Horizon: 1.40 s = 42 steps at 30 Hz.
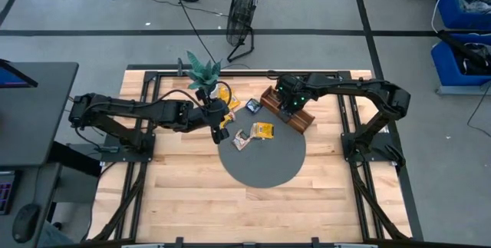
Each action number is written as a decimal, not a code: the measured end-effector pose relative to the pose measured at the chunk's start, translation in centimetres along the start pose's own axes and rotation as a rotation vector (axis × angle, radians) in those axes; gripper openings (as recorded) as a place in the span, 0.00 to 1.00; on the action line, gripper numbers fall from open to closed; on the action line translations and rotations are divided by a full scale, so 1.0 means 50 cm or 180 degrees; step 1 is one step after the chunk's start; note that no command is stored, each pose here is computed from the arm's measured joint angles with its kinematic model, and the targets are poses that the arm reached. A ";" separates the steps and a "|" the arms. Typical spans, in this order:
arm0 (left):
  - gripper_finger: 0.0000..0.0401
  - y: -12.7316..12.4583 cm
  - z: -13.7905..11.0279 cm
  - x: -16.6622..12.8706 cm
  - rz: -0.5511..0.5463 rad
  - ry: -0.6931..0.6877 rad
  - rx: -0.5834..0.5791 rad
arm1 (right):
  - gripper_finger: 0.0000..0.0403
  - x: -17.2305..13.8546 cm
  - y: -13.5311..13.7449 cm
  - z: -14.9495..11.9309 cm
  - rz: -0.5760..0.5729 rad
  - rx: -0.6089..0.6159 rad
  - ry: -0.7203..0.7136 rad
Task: Pick & Place Tea
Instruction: Put the black tea bag into the middle section of the wooden organizer
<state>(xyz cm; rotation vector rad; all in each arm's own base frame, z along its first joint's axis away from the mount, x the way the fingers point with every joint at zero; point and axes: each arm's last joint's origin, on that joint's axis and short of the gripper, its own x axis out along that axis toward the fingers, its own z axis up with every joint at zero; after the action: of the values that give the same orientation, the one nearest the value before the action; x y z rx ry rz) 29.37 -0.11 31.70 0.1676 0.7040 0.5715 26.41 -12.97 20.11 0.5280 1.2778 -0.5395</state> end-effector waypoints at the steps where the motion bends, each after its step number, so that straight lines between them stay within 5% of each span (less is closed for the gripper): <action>1: 0.04 0.000 0.000 0.000 0.0000 0.0000 0.0000 | 0.05 0.000 0.001 0.000 0.0059 0.0011 0.0015; 20: 0.04 0.000 0.000 0.000 0.0000 0.0000 -0.0026 | 0.27 -0.032 -0.005 -0.012 0.0157 0.0098 -0.0003; 33: 0.04 0.007 0.000 0.005 0.0051 0.0013 -0.0093 | 0.25 -0.098 -0.028 -0.042 -0.0035 0.0233 -0.0146; 37: 0.05 0.021 0.000 0.014 0.0053 0.0052 -0.0314 | 0.25 -0.126 -0.028 -0.050 0.0072 0.0338 -0.0320; 42: 0.14 0.051 0.000 0.054 -0.0553 0.0261 -0.0879 | 0.25 -0.168 -0.025 -0.061 0.0209 0.0502 -0.0672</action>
<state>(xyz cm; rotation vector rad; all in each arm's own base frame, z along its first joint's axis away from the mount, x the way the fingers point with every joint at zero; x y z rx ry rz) 29.90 3.48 31.02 -0.1735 0.7036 0.5051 21.66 -11.27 27.61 0.6251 1.0190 -0.6273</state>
